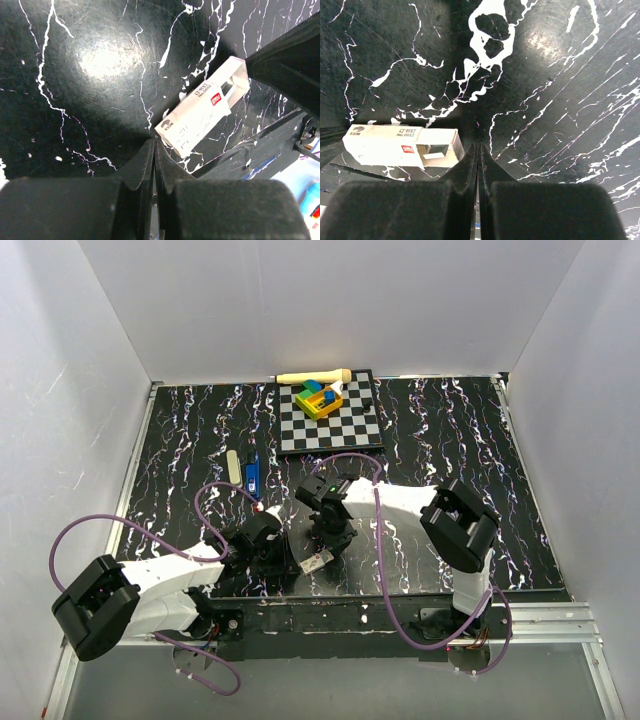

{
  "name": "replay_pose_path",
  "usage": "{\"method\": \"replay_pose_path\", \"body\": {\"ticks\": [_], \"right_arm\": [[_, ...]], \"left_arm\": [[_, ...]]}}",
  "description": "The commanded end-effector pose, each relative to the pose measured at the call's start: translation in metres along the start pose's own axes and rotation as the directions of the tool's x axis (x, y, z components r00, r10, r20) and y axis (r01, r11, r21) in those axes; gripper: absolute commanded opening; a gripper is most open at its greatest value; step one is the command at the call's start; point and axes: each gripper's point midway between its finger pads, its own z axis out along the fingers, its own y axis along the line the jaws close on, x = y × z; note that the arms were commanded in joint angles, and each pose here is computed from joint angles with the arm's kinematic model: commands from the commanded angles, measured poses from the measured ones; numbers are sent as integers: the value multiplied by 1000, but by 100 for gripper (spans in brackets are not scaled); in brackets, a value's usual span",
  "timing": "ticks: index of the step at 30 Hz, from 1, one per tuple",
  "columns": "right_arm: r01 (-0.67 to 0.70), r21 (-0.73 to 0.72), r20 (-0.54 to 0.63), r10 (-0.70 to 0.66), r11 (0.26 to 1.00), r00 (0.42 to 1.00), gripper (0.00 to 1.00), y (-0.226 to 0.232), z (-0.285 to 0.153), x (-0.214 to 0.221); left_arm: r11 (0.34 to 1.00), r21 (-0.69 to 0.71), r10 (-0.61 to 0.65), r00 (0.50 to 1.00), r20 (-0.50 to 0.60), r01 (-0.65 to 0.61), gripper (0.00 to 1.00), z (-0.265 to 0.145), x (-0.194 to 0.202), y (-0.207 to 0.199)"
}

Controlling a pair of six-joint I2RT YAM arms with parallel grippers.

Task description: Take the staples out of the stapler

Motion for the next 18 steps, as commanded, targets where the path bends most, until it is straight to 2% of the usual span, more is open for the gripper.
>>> {"method": "replay_pose_path", "body": {"ticks": [1, 8, 18], "right_arm": [[34, -46, 20, -33, 998, 999, 1, 15, -5, -7], [67, -71, 17, -66, 995, 998, 1, 25, -5, -6], [98, -208, -14, -103, 973, 995, 1, 59, -11, 3]], "left_arm": [[1000, -14, 12, 999, 42, -12, 0, -1, -13, -6], [1000, -13, 16, 999, 36, -16, 0, 2, -14, -8], [1000, -14, 14, 999, 41, -13, 0, 1, -14, -7]]}}
